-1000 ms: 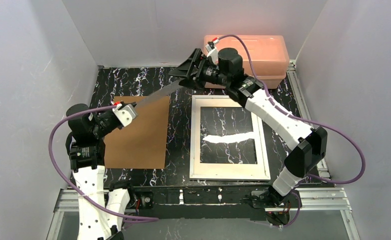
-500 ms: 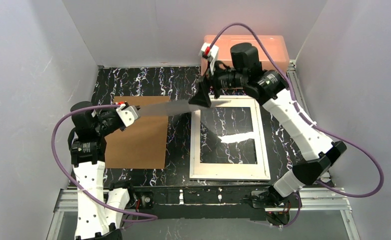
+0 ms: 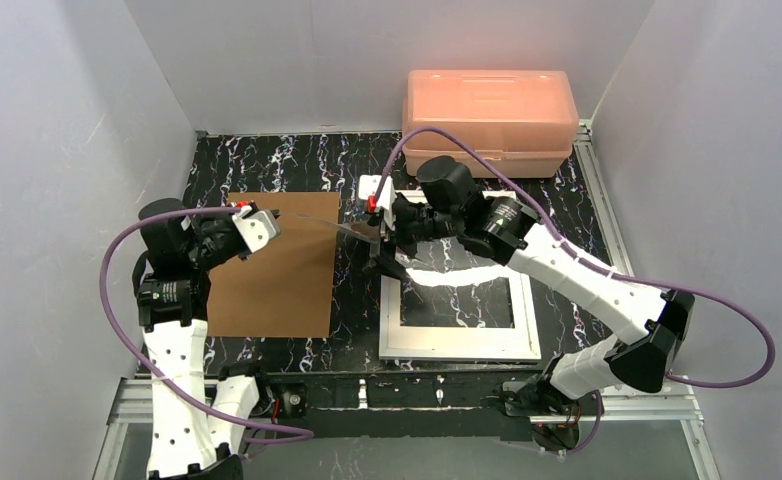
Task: Put the photo into the frame
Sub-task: Turn over the photo at the center of the board.
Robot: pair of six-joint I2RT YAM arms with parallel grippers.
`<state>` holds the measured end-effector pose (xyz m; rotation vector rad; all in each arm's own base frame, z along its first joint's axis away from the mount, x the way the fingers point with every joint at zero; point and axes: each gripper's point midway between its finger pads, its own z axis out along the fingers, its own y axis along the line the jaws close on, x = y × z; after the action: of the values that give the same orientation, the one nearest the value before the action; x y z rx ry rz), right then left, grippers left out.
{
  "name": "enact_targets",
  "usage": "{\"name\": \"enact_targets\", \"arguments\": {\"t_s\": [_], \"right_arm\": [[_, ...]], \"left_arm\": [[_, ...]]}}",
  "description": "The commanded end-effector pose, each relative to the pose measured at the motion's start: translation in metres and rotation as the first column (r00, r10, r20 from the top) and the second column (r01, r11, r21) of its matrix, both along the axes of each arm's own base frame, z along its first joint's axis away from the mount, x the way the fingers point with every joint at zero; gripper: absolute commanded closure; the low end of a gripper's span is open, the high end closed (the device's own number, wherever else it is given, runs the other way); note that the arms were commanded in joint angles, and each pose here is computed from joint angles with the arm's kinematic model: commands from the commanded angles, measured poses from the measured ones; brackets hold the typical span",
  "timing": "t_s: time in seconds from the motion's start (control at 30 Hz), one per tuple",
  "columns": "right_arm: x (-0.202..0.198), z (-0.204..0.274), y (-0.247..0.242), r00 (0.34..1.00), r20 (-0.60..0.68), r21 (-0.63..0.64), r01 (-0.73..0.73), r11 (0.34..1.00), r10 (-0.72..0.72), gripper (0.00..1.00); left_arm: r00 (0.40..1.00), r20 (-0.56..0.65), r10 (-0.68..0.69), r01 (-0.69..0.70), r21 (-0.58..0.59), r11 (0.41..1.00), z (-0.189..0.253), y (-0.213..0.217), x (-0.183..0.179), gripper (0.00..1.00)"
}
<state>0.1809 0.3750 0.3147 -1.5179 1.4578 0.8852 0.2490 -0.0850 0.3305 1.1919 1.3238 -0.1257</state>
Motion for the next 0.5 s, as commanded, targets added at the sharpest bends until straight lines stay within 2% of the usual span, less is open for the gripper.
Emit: {"name": "enact_targets", "arguments": {"t_s": [0.0,0.07,0.13,0.23,0.27,0.3,0.33,0.4,0.43,0.47], "right_arm": [[0.016,0.032,0.001,0.987,0.137,0.132,0.069,0.989,-0.087,0.03],[0.019,0.031,0.001,0.983,0.148,0.145,0.087,0.986,-0.108,0.11],[0.027,0.025,-0.001,0.976,0.158,0.139,0.126,0.982,-0.148,0.25],[0.040,0.012,-0.003,0.962,0.181,0.113,0.187,0.976,-0.205,0.59],[0.045,0.010,-0.004,0.956,0.191,0.114,0.203,0.972,-0.222,0.76],[0.048,0.011,-0.003,0.951,0.199,0.121,0.215,0.969,-0.236,0.87],[0.049,0.012,-0.003,0.949,0.203,0.126,0.218,0.968,-0.240,0.94],[0.048,0.019,-0.001,0.948,0.209,0.150,0.211,0.966,-0.239,0.99],[0.048,0.025,-0.001,0.948,0.209,0.168,0.209,0.963,-0.242,0.99],[0.047,0.031,0.000,0.948,0.205,0.188,0.208,0.960,-0.245,0.99]], "left_arm": [[0.999,0.021,-0.025,0.025,0.003,1.000,0.013,-0.004,-0.006,1.00],[0.999,0.026,-0.025,0.025,0.005,1.000,0.014,-0.004,-0.006,1.00],[0.999,0.028,-0.023,0.023,0.006,1.000,0.015,-0.004,-0.006,1.00],[0.999,0.029,-0.024,0.024,0.009,1.000,0.015,-0.004,-0.006,1.00],[0.999,0.028,-0.025,0.025,0.009,1.000,0.015,-0.004,-0.005,1.00],[0.999,0.027,-0.023,0.023,0.007,1.000,0.015,-0.004,-0.004,1.00],[0.999,0.026,-0.019,0.019,0.002,1.000,0.016,-0.003,-0.003,1.00],[1.000,0.025,-0.007,0.007,-0.009,1.000,0.019,-0.002,0.001,1.00],[1.000,0.028,0.004,-0.004,-0.017,1.000,0.021,-0.001,0.005,0.98],[1.000,0.025,0.019,-0.018,-0.029,0.999,0.023,0.001,0.010,0.90]]}}
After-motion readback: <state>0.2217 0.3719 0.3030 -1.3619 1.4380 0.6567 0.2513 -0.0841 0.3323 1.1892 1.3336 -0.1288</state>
